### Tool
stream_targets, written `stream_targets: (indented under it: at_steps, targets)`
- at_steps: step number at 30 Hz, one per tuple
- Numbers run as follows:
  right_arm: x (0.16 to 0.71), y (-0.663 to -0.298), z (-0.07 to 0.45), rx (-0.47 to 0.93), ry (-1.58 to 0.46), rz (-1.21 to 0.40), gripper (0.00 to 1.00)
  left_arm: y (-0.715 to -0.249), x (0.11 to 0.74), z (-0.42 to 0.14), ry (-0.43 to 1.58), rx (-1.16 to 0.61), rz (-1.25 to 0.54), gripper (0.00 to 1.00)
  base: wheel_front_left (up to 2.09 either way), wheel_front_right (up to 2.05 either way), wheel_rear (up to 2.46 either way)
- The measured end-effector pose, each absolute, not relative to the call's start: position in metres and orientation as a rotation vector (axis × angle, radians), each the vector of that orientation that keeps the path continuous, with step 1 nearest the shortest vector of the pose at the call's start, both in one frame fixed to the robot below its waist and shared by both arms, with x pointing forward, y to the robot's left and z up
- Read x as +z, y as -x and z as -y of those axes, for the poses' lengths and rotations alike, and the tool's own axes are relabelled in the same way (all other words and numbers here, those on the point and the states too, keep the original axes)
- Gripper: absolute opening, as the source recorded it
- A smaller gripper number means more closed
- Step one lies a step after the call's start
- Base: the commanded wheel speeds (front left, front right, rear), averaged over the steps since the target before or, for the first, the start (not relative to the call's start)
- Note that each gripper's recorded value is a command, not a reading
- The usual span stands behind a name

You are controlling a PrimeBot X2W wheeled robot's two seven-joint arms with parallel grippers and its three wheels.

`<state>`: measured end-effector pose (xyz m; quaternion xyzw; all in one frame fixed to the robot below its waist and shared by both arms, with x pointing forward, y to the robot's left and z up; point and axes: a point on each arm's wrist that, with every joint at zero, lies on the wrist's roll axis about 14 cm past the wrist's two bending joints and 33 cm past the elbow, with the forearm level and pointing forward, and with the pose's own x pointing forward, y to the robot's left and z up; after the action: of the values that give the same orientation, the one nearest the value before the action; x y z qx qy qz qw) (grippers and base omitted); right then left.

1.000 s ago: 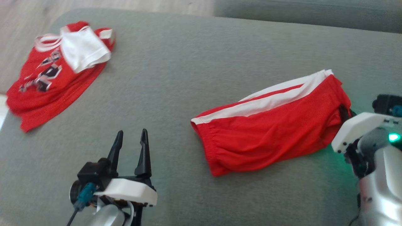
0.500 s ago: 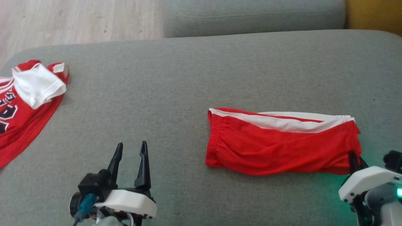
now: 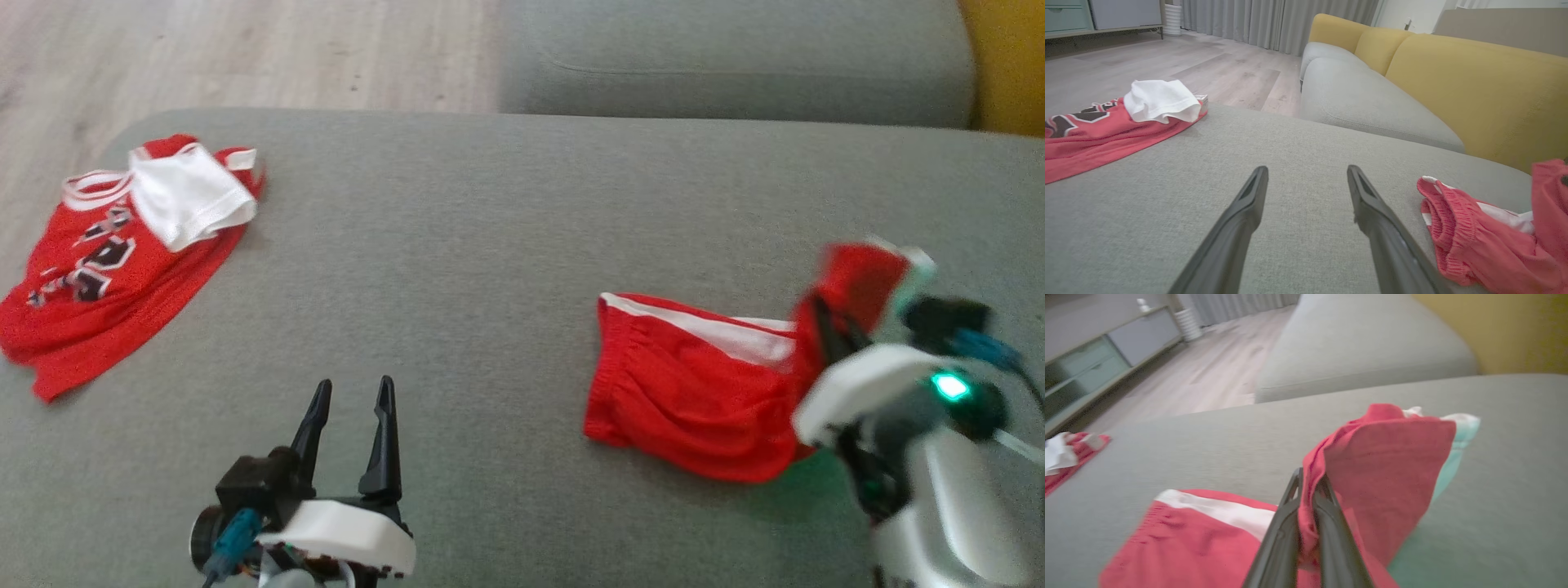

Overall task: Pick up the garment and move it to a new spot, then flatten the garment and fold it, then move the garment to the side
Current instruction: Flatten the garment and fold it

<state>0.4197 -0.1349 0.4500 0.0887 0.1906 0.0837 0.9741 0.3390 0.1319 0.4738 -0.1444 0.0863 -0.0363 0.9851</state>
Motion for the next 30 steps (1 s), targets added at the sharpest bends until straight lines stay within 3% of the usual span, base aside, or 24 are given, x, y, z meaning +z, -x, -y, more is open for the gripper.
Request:
stream_targets:
  at_steps: [4,7,11,15,16,17,18,30]
  targets:
    - [0.473,-0.427,0.061,0.388,-0.163,-0.345,0.00,-0.332,0.476,-0.144,0.293,-0.033,-0.159,1.00,0.00,0.00,0.00]
    - [0.461,-0.405,0.006,0.559,-0.122,-0.405,0.00,-0.322,0.473,-0.153,0.305,0.005,-0.165,1.00,0.00,0.00,0.00]
    - [0.438,-0.377,-0.025,0.675,-0.060,-0.496,0.00,-0.316,0.471,-0.159,0.309,0.028,-0.169,1.00,0.00,0.00,0.00]
    - [0.422,-0.360,-0.026,0.688,-0.052,-0.547,0.00,-0.316,0.471,-0.159,0.309,0.029,-0.167,1.00,0.00,0.00,0.00]
    - [0.420,-0.358,-0.024,0.685,-0.051,-0.553,0.18,-0.316,0.471,-0.159,0.309,0.028,-0.168,1.00,0.00,0.00,0.00]
    - [0.419,-0.357,-0.023,0.683,-0.052,-0.554,0.18,-0.316,0.470,-0.158,0.309,0.027,-0.170,1.00,0.00,0.00,0.00]
    - [0.421,-0.357,-0.023,0.682,-0.055,-0.545,1.00,-0.315,0.469,-0.157,0.310,0.025,-0.175,1.00,0.00,0.00,0.00]
    - [0.451,-0.360,-0.015,0.650,-0.116,-0.407,1.00,-0.318,0.468,-0.145,0.309,-0.014,-0.184,1.00,0.00,0.00,0.00]
